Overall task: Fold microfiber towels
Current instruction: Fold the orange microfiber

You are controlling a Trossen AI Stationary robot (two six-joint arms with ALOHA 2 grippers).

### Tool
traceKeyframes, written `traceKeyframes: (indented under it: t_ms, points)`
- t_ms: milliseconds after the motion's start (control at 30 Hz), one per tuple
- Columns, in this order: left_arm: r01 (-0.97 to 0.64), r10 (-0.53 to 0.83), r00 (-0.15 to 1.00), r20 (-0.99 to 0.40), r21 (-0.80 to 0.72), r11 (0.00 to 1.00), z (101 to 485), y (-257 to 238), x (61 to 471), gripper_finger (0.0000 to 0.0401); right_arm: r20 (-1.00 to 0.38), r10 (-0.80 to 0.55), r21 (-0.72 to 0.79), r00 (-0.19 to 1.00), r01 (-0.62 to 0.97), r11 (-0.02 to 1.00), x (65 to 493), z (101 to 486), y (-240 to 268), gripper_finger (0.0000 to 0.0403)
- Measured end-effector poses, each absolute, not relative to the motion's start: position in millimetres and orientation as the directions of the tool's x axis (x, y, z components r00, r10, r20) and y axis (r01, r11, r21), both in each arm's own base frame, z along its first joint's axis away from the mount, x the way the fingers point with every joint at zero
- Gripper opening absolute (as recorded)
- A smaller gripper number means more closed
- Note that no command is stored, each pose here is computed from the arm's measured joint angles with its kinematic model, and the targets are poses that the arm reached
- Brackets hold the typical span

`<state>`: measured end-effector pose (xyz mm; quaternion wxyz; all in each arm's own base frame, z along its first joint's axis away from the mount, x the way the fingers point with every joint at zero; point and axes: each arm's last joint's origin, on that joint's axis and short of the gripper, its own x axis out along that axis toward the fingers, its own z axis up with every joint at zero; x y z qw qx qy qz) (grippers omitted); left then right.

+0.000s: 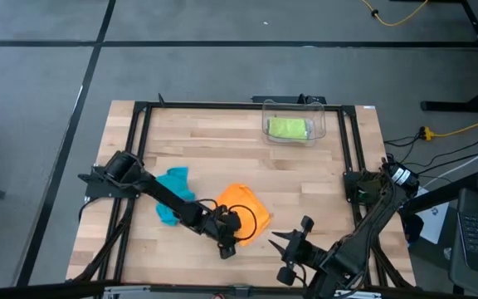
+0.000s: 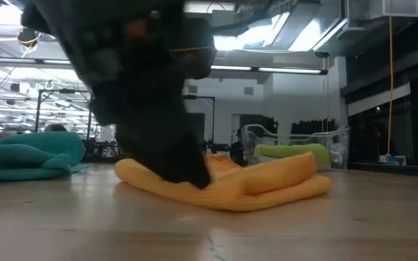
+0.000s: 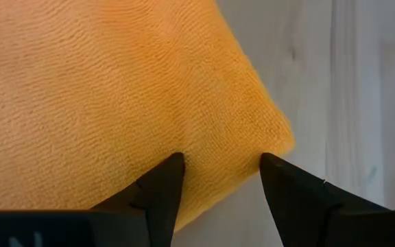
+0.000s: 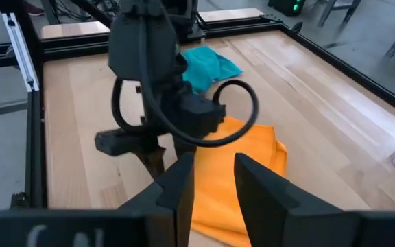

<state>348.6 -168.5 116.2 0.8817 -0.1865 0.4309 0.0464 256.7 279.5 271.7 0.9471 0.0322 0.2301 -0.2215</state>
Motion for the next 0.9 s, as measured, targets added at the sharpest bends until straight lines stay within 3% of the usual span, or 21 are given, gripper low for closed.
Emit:
traceKeyframes:
  t_ms: [333,467,567,667,767,900]
  points:
    - [-0.272,-0.093,0.420,-0.903,-0.222,0.936,146.2,-167.3,309.2,0.0194,-0.482,-0.383,-0.034,0.788,0.420,0.907,256.4,270.7,280.1,0.0107]
    - [-0.299,-0.077,0.425,-0.902,-0.220,0.928,172.5,-165.3,295.0,0.0194,-0.485,-0.387,-0.045,0.785,0.419,0.907,255.8,270.3,279.4,0.0107]
    - [-0.331,0.010,0.499,-0.866,-0.180,0.926,185.2,-163.4,291.8,0.0194,-0.485,-0.387,-0.045,0.784,0.420,0.907,255.9,270.3,279.3,0.0107]
    - [-0.442,0.225,0.593,-0.773,-0.079,0.894,191.7,-156.9,294.1,0.0194,-0.485,-0.387,-0.044,0.785,0.420,0.907,256.0,270.3,279.4,0.0107]
    - [-0.510,0.314,0.572,-0.757,-0.028,0.860,179.4,-147.2,302.9,0.0191,-0.491,-0.382,-0.042,0.783,0.417,0.908,256.0,270.2,279.4,0.0107]
    - [-0.545,0.295,0.478,-0.827,-0.016,0.838,150.6,-135.1,315.1,0.0174,-0.508,-0.370,-0.037,0.778,0.409,0.912,255.9,269.6,279.8,0.0107]
